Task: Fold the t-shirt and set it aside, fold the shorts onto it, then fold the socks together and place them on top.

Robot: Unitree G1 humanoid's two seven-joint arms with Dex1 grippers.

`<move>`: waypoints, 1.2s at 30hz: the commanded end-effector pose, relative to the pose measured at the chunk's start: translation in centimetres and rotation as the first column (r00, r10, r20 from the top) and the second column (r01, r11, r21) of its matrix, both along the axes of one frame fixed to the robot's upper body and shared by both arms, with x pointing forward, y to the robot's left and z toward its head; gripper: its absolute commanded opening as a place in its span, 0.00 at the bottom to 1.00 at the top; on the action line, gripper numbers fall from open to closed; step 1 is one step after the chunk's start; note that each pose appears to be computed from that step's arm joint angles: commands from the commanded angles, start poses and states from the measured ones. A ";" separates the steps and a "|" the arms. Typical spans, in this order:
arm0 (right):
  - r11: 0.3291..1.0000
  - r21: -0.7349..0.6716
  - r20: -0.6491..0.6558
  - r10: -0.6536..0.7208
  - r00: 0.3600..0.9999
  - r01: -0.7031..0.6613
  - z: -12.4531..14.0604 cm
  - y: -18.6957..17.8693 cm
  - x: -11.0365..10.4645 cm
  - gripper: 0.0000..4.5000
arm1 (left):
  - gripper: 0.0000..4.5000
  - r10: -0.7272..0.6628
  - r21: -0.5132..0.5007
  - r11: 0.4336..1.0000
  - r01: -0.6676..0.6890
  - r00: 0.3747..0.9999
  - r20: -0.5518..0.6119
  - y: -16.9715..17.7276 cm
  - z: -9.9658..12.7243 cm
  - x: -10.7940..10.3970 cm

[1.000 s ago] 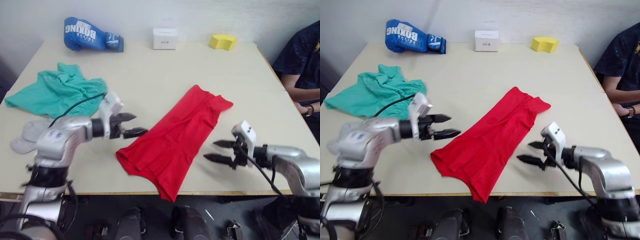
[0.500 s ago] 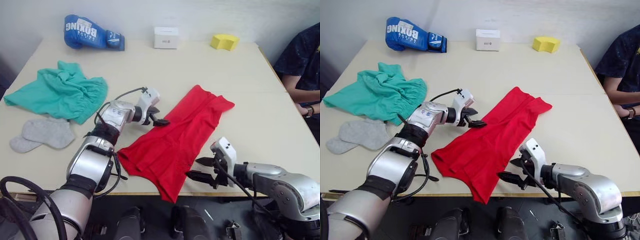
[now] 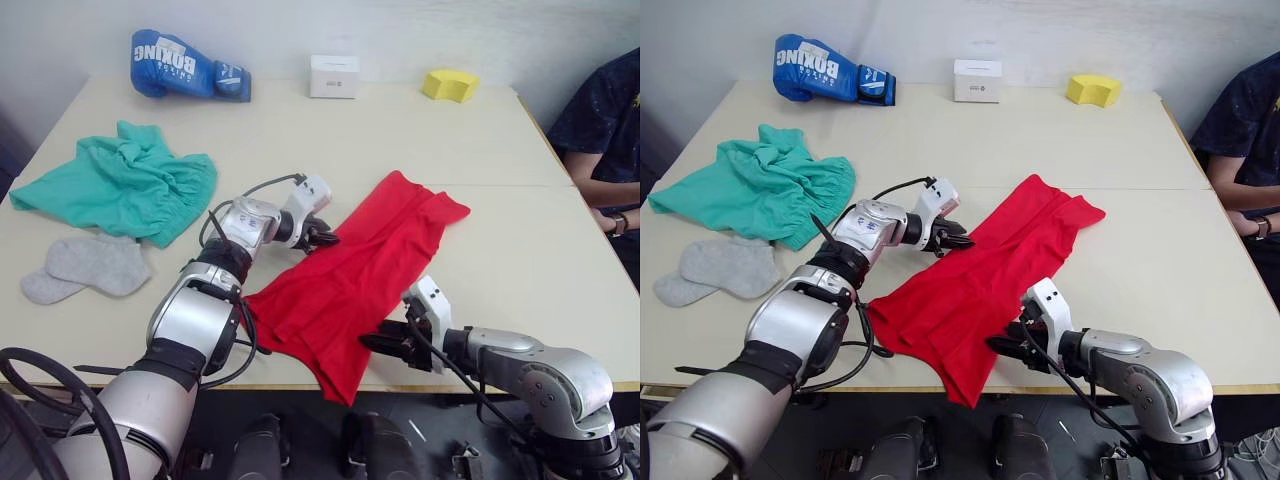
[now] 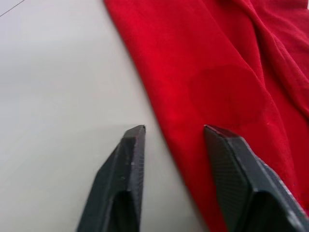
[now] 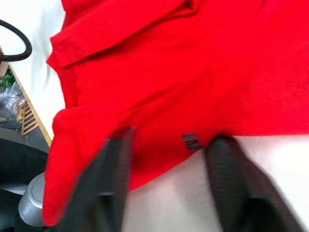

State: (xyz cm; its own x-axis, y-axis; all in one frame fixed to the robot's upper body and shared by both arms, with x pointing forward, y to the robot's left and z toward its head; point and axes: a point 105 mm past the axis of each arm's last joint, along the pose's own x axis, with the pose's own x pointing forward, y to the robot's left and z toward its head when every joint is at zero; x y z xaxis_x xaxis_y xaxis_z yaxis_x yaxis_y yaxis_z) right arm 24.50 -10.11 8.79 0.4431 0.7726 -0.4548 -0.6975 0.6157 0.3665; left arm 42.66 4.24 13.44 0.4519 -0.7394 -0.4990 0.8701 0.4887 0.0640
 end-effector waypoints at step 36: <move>0.991 0.019 0.155 0.126 0.980 -0.130 3.2 -1.9 8.6 0.21 | 0.00 0.580 -0.358 0.777 -0.518 0.810 0.087 10.4 0.3 -2.5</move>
State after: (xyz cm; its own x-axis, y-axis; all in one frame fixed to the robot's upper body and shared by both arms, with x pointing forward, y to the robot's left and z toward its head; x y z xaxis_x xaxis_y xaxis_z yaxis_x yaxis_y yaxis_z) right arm 33.59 -12.05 10.94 0.4175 0.8145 -0.4029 -0.7970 0.5411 0.2682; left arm 40.65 15.19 12.85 0.9038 -0.3884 -0.1798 0.3885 0.9207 -0.0359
